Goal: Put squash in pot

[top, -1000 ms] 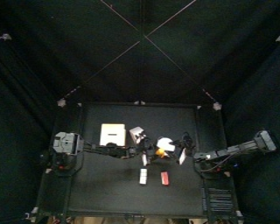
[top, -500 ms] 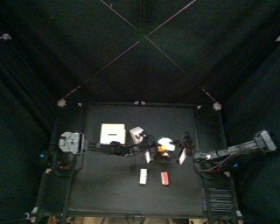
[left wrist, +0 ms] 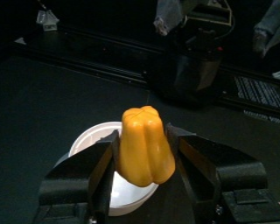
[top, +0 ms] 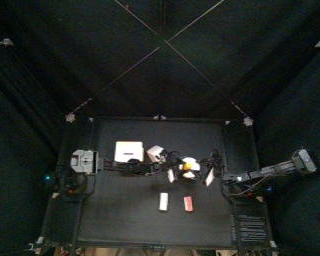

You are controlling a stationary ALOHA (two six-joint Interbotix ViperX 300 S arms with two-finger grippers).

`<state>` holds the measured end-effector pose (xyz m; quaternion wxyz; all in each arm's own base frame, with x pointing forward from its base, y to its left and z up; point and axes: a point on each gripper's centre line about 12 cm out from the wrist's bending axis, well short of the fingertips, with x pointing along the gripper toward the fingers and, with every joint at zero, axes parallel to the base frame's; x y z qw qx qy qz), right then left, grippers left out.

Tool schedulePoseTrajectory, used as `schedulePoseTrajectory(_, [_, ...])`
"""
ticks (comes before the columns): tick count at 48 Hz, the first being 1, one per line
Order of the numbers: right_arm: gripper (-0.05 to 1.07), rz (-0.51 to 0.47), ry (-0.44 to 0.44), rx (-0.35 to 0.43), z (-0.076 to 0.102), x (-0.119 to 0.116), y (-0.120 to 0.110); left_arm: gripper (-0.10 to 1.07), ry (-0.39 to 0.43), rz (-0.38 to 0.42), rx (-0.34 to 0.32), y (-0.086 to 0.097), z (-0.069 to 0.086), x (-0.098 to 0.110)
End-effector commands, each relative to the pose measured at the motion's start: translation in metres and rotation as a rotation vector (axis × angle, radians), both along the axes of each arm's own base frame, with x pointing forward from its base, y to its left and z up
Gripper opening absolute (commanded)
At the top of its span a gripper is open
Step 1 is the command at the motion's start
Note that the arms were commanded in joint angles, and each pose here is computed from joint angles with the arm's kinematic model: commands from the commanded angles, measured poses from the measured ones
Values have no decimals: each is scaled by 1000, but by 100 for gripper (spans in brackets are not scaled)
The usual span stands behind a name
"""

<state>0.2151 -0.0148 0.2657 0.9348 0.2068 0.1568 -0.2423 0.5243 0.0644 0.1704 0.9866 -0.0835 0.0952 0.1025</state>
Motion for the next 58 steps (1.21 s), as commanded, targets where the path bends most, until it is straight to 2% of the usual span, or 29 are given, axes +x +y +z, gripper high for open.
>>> schedulePoseTrajectory(1, [94,2,-9,0,4,1,1,82,-26,1,4,4,16,6])
schedulePoseTrajectory(30, [94,2,-9,0,4,1,1,89,-19,-2,2,5,17,8])
schedulePoseTrajectory(51, [94,6,-8,2,4,1,2,89,-30,-18,13,-1,25,8])
schedulePoseTrajectory(58, [94,8,-7,2,3,1,2,89,-20,-34,28,-3,32,6])
